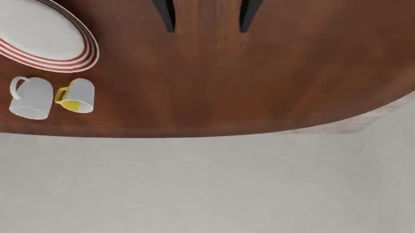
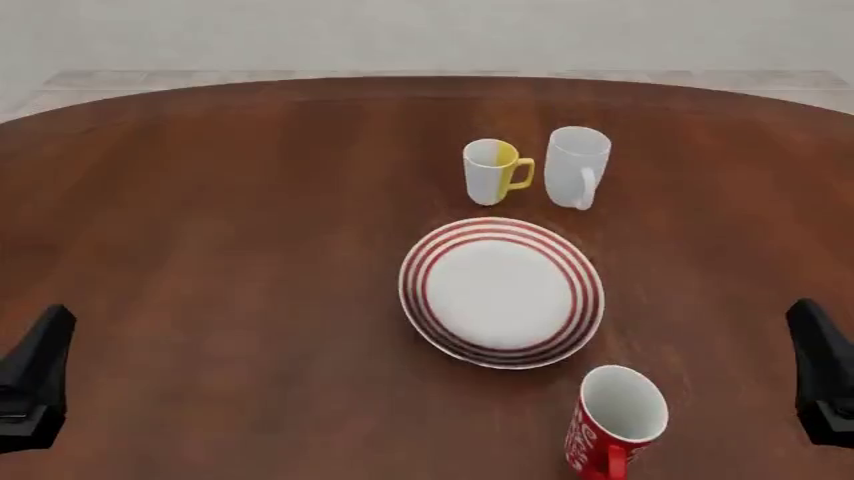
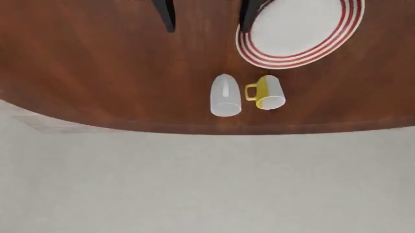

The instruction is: Pick up the red mug and put it on the plate

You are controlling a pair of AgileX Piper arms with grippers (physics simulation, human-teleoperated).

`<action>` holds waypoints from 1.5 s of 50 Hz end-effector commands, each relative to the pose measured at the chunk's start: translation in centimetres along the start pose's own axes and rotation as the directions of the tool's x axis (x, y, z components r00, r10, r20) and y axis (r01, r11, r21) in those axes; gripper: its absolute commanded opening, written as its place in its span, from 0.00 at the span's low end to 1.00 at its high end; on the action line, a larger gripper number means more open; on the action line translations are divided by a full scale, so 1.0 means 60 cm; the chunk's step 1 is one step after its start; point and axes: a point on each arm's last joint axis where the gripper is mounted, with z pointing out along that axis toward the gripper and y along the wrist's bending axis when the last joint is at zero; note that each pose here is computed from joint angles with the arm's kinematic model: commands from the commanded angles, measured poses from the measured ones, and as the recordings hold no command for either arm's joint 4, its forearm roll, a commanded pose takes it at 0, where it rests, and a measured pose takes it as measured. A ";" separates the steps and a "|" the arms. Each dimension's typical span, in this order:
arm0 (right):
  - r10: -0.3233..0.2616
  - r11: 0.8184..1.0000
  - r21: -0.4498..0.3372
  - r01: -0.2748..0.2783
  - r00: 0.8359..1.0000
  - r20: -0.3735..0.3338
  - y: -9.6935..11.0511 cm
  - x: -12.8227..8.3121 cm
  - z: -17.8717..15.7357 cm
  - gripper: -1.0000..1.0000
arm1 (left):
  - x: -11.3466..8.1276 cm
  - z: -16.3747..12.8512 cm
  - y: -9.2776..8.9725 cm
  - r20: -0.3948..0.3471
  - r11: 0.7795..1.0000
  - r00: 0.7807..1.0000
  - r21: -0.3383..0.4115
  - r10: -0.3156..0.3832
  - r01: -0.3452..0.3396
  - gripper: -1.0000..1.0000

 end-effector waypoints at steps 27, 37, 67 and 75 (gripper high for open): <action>-0.078 0.996 -0.035 0.078 0.997 -0.001 0.003 -0.129 -0.036 1.00 | -0.001 0.001 0.000 -0.001 1.000 1.000 0.000 0.000 0.000 1.00; -0.080 0.991 -0.115 0.067 0.989 -0.120 0.005 -0.210 -0.048 1.00 | -0.001 0.001 0.000 -0.001 1.000 1.000 0.000 0.000 0.000 1.00; 0.077 0.993 -0.035 -0.116 0.824 -0.562 0.017 -0.203 0.060 1.00 | -0.001 0.001 0.000 -0.001 1.000 1.000 0.000 0.000 0.000 1.00; 0.066 0.992 -0.040 -0.117 0.775 -0.628 0.022 -0.166 0.078 1.00 | -0.001 0.001 0.000 -0.001 1.000 1.000 0.000 0.000 0.000 1.00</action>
